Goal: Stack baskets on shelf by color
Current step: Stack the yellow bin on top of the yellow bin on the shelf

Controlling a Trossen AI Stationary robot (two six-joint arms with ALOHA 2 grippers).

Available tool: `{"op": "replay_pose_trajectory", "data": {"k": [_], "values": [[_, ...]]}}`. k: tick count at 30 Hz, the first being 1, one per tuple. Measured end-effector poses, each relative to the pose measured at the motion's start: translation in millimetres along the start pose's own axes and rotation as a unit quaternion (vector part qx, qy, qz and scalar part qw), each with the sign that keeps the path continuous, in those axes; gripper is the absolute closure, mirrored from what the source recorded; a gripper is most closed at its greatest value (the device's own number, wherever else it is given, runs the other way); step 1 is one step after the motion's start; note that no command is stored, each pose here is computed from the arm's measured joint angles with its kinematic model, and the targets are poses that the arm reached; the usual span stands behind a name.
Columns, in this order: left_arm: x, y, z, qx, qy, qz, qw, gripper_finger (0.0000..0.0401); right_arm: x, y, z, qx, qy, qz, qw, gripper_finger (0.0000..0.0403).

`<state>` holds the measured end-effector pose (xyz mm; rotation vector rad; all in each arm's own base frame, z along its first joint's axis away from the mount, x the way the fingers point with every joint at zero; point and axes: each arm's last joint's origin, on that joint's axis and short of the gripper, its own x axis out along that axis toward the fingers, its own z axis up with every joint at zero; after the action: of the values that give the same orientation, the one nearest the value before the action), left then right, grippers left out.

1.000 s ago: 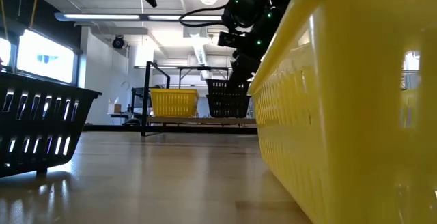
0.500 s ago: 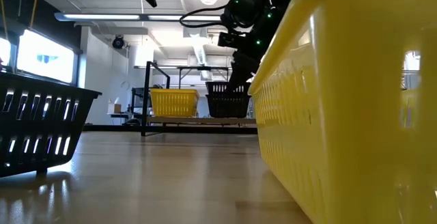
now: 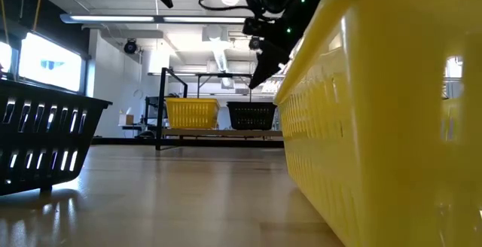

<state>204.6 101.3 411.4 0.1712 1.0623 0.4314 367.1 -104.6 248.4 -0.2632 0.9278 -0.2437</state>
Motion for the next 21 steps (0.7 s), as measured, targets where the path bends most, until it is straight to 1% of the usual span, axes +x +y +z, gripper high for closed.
{"op": "replay_pose_trajectory", "data": {"k": [3, 6, 8, 11, 14, 18, 21], "values": [[0.0, -0.3, 0.1, -0.011, -0.002, -0.005, 1.000, 0.0259, -9.8, 2.5, 0.8, 0.031, 0.001, 0.005, 1.000, 0.0290], [0.0, -1.4, 0.4, -0.031, -0.007, -0.024, 0.999, 0.0259, -21.9, 7.2, 2.2, 0.073, 0.001, 0.016, 0.997, 0.0290], [-0.6, -2.5, 0.0, -0.048, -0.012, -0.040, 0.998, 0.0259, -29.7, 12.9, 4.4, 0.097, -0.004, 0.025, 0.995, 0.0290], [-1.5, -7.0, -5.4, -0.055, -0.017, -0.060, 0.997, 0.0259, -42.4, 23.7, 9.1, 0.125, -0.015, 0.041, 0.991, 0.0290], [1.2, -12.8, -11.3, -0.063, -0.029, -0.064, 0.996, 0.0259, -54.1, 36.9, 12.6, 0.151, -0.020, 0.055, 0.987, 0.0290], [4.0, -19.9, -19.8, -0.074, -0.060, -0.062, 0.993, 0.0259, -63.3, 58.3, 12.1, 0.211, 0.006, 0.079, 0.974, 0.0290], [7.2, -25.5, -25.5, -0.092, -0.072, -0.066, 0.991, 0.0259, -68.7, 76.6, 11.6, 0.266, 0.031, 0.116, 0.957, 0.0290]]}}
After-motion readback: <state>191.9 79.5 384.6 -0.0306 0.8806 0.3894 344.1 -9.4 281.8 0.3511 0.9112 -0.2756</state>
